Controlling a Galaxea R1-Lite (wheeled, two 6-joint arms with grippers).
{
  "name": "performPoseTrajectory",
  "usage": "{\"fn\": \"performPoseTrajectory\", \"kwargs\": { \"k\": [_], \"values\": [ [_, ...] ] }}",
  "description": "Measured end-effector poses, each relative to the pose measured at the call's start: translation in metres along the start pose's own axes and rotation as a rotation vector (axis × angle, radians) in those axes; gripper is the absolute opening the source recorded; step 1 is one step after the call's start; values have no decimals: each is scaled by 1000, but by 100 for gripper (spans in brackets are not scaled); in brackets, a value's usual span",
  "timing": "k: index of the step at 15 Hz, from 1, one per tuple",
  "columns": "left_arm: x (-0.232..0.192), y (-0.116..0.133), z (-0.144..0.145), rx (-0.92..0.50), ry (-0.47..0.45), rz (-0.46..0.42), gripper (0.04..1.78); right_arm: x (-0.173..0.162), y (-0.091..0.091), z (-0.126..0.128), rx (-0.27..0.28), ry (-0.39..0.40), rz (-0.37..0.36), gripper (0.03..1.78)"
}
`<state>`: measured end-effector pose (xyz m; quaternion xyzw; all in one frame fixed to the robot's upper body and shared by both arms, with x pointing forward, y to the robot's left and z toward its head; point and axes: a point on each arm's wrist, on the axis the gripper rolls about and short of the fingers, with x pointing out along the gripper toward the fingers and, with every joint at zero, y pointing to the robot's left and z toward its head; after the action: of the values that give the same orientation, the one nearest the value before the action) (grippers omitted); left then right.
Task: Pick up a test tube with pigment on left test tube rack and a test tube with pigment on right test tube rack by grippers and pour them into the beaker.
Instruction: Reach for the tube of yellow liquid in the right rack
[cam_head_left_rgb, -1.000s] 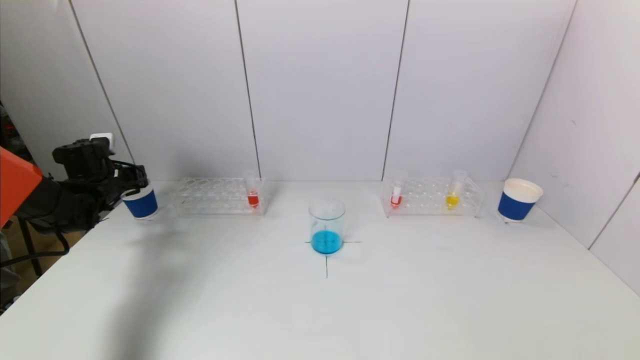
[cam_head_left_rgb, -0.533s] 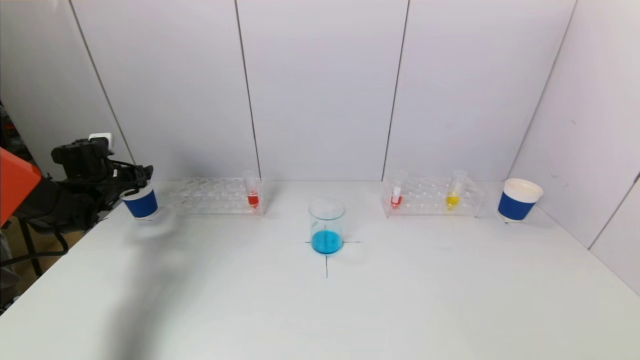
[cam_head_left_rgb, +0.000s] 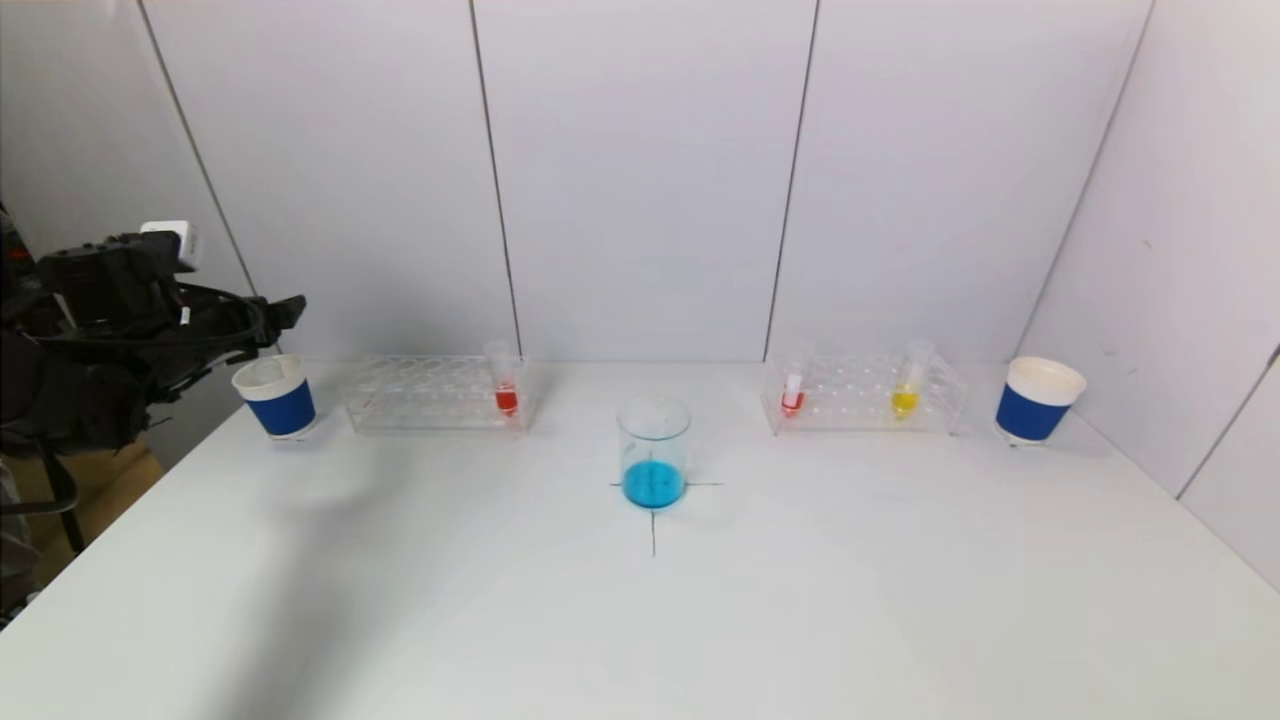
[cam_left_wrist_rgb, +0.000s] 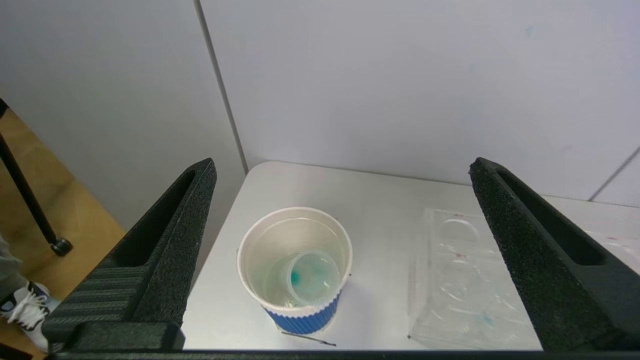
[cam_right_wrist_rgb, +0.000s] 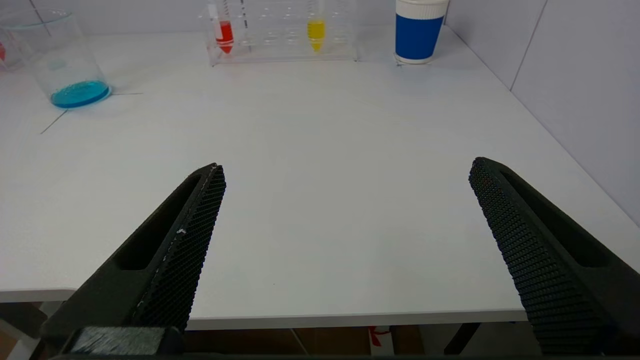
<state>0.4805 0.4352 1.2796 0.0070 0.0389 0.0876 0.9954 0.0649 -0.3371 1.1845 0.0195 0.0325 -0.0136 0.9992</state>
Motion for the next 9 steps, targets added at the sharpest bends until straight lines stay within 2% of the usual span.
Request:
{"fn": "performPoseTrajectory", "kwargs": {
  "k": [5,9],
  "values": [
    [-96,-19,52,48,-109,-81,176,0,0,0,0,0,0,177],
    [-190,-35,65,95,-178,-152,176,0,0,0,0,0,0,177]
  ]
}}
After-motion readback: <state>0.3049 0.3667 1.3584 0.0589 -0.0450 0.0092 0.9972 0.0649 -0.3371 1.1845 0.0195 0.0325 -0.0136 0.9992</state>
